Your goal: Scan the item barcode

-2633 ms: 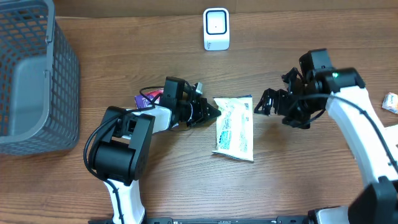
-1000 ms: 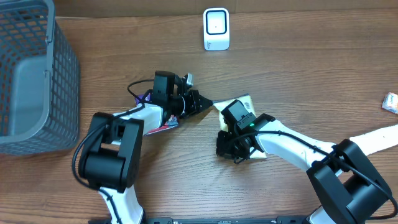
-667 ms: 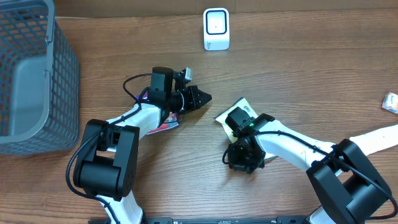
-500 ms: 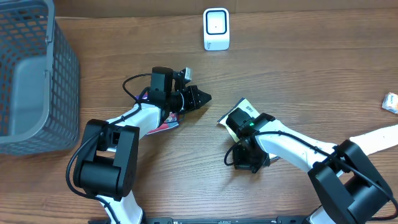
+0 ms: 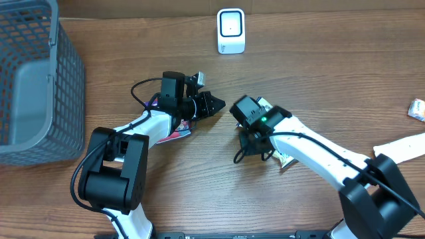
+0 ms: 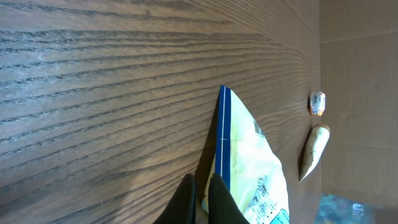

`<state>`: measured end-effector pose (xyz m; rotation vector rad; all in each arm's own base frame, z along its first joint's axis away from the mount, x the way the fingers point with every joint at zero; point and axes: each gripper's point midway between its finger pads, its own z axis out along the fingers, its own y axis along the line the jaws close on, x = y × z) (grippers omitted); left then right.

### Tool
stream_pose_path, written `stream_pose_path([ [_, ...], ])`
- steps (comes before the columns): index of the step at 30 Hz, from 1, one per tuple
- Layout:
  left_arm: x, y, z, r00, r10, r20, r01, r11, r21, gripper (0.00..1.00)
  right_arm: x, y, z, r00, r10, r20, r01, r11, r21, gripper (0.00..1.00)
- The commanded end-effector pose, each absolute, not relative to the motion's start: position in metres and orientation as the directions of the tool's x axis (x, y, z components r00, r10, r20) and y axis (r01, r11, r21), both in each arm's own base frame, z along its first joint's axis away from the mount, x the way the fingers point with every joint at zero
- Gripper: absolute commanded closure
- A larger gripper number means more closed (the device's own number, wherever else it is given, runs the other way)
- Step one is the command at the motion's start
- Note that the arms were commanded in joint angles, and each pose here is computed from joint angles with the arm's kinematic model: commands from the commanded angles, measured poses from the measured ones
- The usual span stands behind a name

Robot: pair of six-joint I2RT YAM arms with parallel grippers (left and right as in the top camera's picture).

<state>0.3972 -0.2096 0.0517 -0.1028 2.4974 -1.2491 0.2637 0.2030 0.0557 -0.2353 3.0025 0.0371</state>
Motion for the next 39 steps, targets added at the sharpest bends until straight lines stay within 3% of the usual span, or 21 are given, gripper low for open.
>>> stream_pose_path([
  [1, 0.401, -0.209, 0.061, -0.924, -0.200, -0.325, 0.138, 0.618, -0.774, 0.96, 0.258, 0.225, 0.106, -0.985, -0.086, -0.153, -0.110, 0.981, 0.162, 0.33],
  [2, 0.401, -0.209, 0.061, -0.923, -0.194, -0.333, 0.148, 0.620, -0.770, 0.96, 0.252, 0.224, 0.111, -0.991, -0.037, -0.128, -0.059, 0.982, 0.178, 0.00],
  [7, 0.404, -0.203, 0.061, -0.917, -0.196, -0.348, 0.156, 0.626, -0.764, 0.96, 0.228, 0.202, 0.120, -0.975, 0.221, -0.022, 0.215, 0.966, 0.143, 0.00],
  [12, 0.410, -0.191, 0.062, -0.910, -0.209, -0.359, 0.157, 0.628, -0.763, 0.96, 0.212, 0.191, 0.124, -0.858, 0.512, 0.052, 0.514, 0.853, 0.093, 0.00],
  [17, 0.409, -0.179, 0.058, -0.914, -0.216, -0.344, 0.135, 0.639, -0.758, 0.96, 0.220, 0.173, 0.111, -0.735, 0.677, 0.044, 0.678, 0.732, 0.062, 0.00],
  [22, 0.404, -0.172, 0.053, -0.922, -0.196, -0.333, 0.134, 0.646, -0.751, 0.96, 0.233, 0.144, 0.086, -0.629, 0.769, 0.112, 0.777, 0.626, 0.062, 0.00],
  [25, 0.401, -0.171, 0.051, -0.925, -0.182, -0.334, 0.140, 0.653, -0.744, 0.96, 0.253, 0.131, 0.083, -0.723, 0.685, 0.089, 0.690, 0.712, 0.131, 0.00],
  [27, 0.400, -0.171, 0.050, -0.924, -0.171, -0.342, 0.152, 0.657, -0.738, 0.96, 0.267, 0.138, 0.090, -0.865, 0.498, 0.055, 0.496, 0.836, 0.235, 0.00],
  [30, 0.400, -0.171, 0.049, -0.923, -0.168, -0.345, 0.154, 0.660, -0.735, 0.96, 0.277, 0.134, 0.094, -0.960, 0.276, -0.038, 0.259, 0.934, 0.245, 0.00],
  [34, 0.400, -0.171, 0.049, -0.923, -0.168, -0.345, 0.155, 0.660, -0.735, 0.96, 0.270, 0.121, 0.088, -0.996, 0.056, -0.063, 0.044, 0.983, 0.180, 0.00],
  [39, 0.401, -0.169, 0.048, -0.922, -0.172, -0.347, 0.150, 0.668, -0.729, 0.96, 0.284, 0.112, 0.083, -0.988, -0.044, -0.148, -0.061, 0.992, 0.114, 0.00],
])
